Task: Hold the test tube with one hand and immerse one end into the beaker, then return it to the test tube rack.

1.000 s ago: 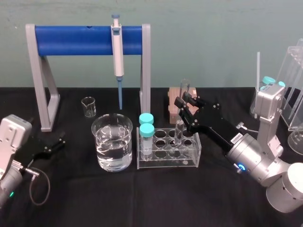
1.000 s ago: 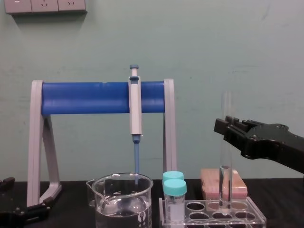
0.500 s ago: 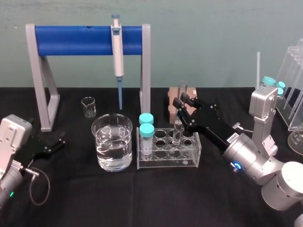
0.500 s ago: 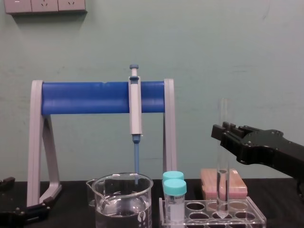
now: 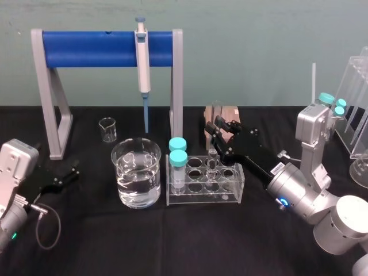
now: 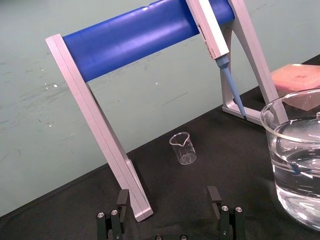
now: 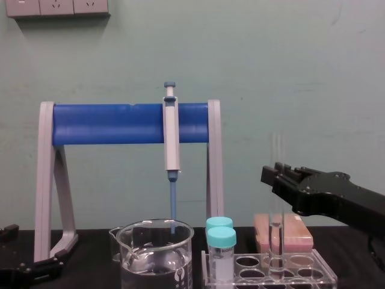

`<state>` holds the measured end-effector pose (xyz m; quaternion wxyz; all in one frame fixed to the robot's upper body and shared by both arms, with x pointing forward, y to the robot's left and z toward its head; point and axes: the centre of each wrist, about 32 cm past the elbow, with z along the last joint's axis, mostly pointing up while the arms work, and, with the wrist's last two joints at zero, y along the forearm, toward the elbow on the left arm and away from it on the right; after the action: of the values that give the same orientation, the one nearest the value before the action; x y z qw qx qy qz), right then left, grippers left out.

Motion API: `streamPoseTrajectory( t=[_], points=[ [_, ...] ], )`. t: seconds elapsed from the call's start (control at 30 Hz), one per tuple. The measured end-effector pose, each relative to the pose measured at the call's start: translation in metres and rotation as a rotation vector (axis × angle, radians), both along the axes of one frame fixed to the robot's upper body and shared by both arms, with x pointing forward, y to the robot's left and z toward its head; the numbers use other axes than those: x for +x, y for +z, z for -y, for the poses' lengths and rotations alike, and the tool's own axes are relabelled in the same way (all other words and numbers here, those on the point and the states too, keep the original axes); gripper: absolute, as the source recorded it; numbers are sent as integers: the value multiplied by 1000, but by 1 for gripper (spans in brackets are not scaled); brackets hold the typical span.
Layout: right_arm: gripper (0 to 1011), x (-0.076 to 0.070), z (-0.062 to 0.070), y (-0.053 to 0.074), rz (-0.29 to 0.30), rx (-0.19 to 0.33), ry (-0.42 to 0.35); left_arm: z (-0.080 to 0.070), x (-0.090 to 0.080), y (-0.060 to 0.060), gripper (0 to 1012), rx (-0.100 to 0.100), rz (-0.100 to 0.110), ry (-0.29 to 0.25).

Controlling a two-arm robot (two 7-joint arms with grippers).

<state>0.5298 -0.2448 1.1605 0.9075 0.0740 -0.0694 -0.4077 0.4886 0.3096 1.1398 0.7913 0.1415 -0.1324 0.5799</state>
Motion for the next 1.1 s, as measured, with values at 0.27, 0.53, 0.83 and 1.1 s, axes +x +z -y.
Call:
streamPoseTrajectory(
  t=[0.27,0.53,0.83,1.1],
  points=[
    [228,2,-2,-4,-14,-9,0,0,0,0,1000,0,0,0],
    [228,3,-3,-9,-33,-16,-1,0,0,0,1000,0,0,0],
    [228,3,-4,-13,-47,-17,-4,0,0,0,1000,0,0,0],
    [228,4,-3,-17,-62,-17,-11,0,0,0,1000,0,0,0]
  ],
)
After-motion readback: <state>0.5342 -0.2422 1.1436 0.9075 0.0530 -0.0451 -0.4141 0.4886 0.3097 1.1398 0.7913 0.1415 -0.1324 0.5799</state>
